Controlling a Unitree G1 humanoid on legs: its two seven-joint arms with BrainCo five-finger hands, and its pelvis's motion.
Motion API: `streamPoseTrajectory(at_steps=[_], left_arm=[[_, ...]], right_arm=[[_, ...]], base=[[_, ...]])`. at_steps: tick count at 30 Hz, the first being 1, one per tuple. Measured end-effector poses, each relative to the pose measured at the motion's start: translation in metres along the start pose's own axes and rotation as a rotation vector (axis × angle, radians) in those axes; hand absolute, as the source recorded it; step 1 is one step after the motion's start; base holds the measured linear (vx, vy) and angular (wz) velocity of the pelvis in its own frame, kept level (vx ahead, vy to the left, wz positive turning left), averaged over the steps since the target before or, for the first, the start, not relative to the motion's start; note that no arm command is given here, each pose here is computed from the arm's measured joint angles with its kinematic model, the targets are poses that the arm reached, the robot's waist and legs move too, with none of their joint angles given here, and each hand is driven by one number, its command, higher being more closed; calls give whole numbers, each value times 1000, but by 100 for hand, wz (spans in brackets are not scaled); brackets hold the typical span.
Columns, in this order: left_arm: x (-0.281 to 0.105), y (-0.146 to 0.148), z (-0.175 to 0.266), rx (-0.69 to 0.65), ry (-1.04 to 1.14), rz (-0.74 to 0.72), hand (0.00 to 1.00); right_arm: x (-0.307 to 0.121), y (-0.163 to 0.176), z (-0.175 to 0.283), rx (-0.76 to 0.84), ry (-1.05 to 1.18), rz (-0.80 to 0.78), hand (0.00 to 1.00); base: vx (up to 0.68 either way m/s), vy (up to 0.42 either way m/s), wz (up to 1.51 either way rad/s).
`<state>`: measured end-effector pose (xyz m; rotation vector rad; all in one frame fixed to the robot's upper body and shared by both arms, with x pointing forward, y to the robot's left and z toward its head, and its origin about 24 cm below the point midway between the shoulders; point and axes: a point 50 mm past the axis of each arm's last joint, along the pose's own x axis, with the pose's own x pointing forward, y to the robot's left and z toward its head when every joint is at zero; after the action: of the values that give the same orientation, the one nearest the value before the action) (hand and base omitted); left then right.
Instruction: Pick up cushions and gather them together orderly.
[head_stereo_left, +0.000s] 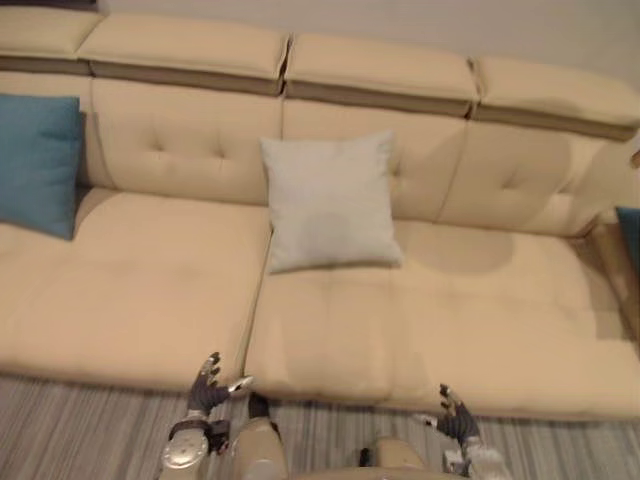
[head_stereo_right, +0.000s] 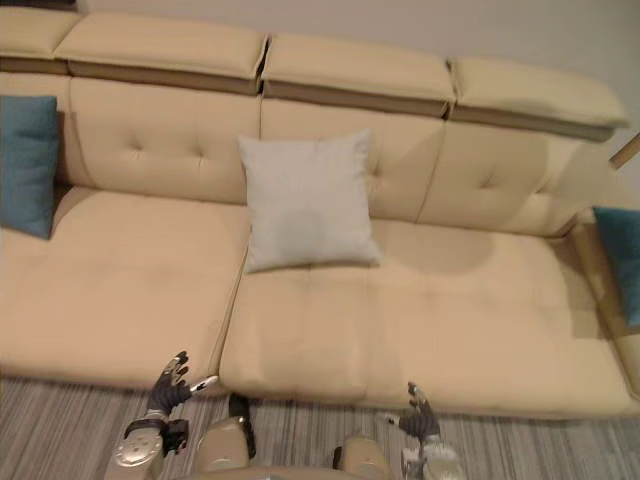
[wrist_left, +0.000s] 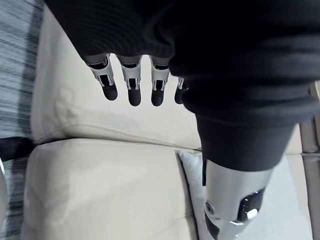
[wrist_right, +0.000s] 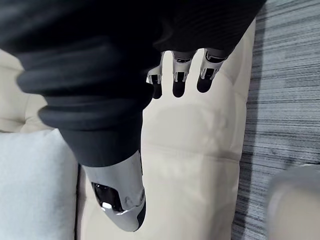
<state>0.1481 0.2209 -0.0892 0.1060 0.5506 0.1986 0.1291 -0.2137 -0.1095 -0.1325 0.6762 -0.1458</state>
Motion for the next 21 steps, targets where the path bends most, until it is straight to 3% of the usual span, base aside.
streamPoseTrajectory(at_steps=[3,8,21], left_arm=[[0,-18,-1,-28,7,-47,0],[2,-22,3,-26,-8,-62,0],[0,-13,-3,13,15,-59,0]], right_arm=[[10,-11,16,-33,-39,-33,0],[11,-21,19,-19,-51,-87,0],[9,-15,10,24,-18,-79,0]], base=[[-327,-198,23],[-219,-22,8],[-76,145,-45]])
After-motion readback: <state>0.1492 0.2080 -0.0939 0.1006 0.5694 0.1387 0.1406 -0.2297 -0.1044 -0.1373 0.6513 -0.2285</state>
